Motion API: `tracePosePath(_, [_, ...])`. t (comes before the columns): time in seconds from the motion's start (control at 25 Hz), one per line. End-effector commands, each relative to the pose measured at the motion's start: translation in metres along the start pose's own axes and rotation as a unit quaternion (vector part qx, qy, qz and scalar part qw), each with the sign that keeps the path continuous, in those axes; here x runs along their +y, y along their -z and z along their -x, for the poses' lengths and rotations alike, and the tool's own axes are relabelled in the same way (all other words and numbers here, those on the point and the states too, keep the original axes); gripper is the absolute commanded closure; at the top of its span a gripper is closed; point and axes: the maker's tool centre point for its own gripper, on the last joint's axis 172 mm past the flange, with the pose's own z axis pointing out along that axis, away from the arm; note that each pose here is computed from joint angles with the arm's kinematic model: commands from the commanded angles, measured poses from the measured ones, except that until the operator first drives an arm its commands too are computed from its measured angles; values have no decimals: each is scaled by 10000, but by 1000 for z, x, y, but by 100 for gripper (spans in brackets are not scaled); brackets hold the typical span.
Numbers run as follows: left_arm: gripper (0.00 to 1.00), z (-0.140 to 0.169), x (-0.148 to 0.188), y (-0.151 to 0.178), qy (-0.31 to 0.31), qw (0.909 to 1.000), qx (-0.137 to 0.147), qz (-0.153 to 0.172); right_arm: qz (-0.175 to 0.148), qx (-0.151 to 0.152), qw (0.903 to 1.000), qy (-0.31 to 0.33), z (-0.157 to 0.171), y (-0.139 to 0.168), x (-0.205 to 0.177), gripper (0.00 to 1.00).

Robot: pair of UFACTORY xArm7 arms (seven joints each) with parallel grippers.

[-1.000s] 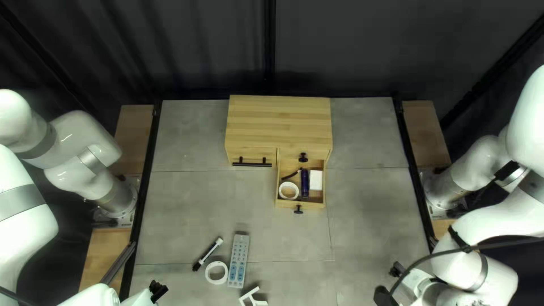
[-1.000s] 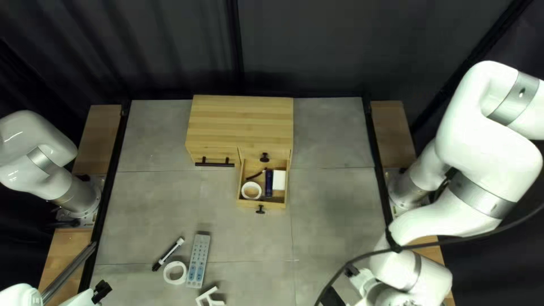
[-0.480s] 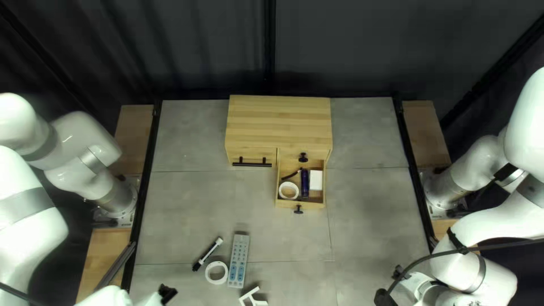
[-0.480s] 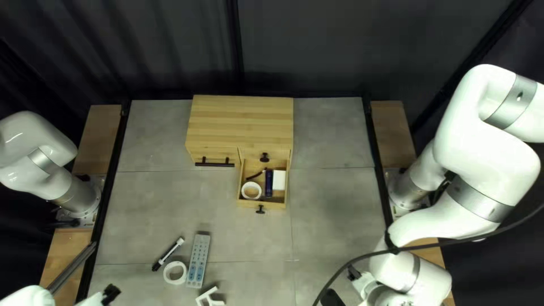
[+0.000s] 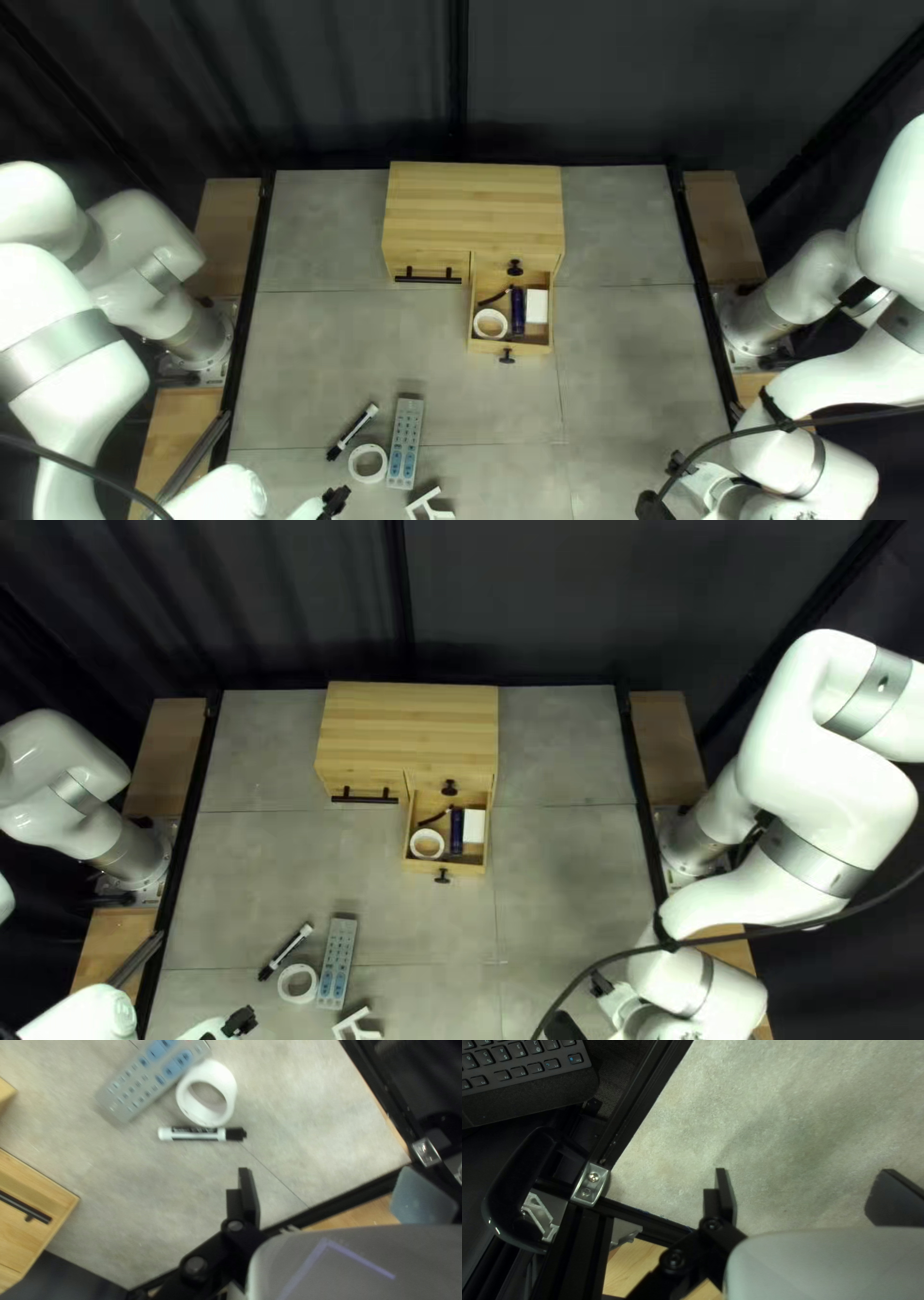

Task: Open drawers and place objects into drawer and close

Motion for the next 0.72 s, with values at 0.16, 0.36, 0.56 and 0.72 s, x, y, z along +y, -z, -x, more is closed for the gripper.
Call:
tracePosePath(0.16, [0,-4,3,-5,45,9999,12,158,0,0,10000,0,0,0,0,0])
tracePosePath(0.36, [0,-53,-14,-22,14,9990,245,373,0,0,10000,0,0,0,0,0])
tracePosePath(0.56, [0,-92,-20,-50,-485,9978,445,26,0,0,10000,0,0,0,0,0])
tracePosePath(0.72, [0,-105,-22,-61,-1080,9924,540,-235,0,0,10000,0,0,0,0,0])
